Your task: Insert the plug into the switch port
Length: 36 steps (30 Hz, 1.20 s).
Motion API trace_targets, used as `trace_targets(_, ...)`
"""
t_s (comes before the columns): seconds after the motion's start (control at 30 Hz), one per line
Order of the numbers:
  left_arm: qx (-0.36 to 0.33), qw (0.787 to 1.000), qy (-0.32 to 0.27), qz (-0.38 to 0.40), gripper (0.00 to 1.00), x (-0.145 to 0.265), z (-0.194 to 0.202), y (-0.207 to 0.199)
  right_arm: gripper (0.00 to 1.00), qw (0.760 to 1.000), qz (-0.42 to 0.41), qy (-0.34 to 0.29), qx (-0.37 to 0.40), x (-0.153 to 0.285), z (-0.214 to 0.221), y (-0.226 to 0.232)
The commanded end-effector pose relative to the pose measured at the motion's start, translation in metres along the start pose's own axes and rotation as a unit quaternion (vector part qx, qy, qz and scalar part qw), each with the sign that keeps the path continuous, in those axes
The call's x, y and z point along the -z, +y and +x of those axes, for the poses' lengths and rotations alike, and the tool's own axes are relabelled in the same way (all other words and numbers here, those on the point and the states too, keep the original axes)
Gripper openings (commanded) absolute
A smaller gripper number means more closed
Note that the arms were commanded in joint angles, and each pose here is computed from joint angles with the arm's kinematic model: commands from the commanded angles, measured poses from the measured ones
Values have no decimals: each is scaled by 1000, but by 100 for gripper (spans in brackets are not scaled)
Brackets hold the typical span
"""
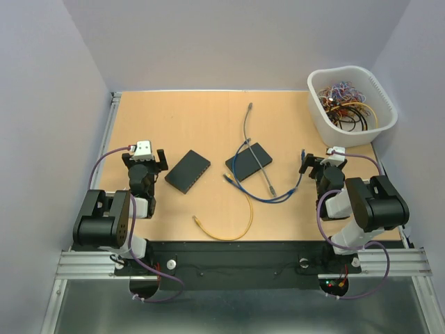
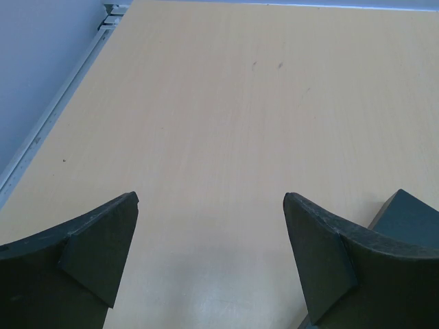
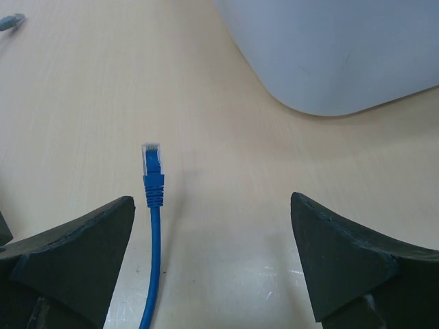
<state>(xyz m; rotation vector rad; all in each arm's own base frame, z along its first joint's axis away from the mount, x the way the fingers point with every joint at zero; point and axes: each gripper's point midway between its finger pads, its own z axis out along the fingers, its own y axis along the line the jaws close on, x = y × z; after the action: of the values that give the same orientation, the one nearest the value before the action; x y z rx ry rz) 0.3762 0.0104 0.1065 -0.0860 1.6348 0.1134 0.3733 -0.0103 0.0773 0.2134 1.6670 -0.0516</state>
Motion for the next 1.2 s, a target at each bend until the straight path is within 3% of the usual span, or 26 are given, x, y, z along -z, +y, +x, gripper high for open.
trace_targets(0.0, 19, 991, -134, -7, 99, -2, -71, 2, 100, 999, 2, -36, -5, -3, -19, 0)
trace_targets(0.4, 19, 991, -134, -7, 99, -1, -71, 2, 100, 999, 6, -35, -3, -3, -20, -2)
trace_targets(0.47, 19, 991, -134, -7, 99, -2, -71, 2, 100, 998, 3, -57, -8, -4, -46, 2)
trace_targets(0.5, 18, 991, -133, -7, 99, -1, -70, 2, 100, 1000, 0, -23, 4, -4, -37, 3)
trace_targets(0.53, 19, 991, -134, -7, 99, -1, -71, 2, 100, 998, -7, -56, -3, -5, -72, 9)
trace_targets(0.57, 19, 991, -134, -7, 99, -2, -71, 2, 100, 999, -8, -36, -19, -4, -71, 10)
trace_targets(0.73, 18, 991, -132, -7, 99, -2, -70, 2, 100, 986, -124, -84, -77, 25, -163, 57)
trace_targets(0.8, 18, 991, -133, -6, 99, -2, -70, 2, 100, 963, -218, -98, -122, 54, -204, 90)
trace_targets(0.9, 18, 991, -133, -7, 99, -2, -70, 2, 100, 925, -272, -81, -253, 87, -220, 108)
trace_targets(1.03, 19, 991, -134, -7, 99, -1, -71, 2, 100, 902, -356, -41, -241, 100, -218, 137)
trace_targets(1.1, 19, 991, -134, -7, 99, -2, -71, 2, 100, 906, -353, -2, -232, 92, -204, 140)
trace_targets(1.17, 18, 991, -132, -4, 99, -2, -70, 1, 100, 914, -337, 0, -226, 87, -211, 137)
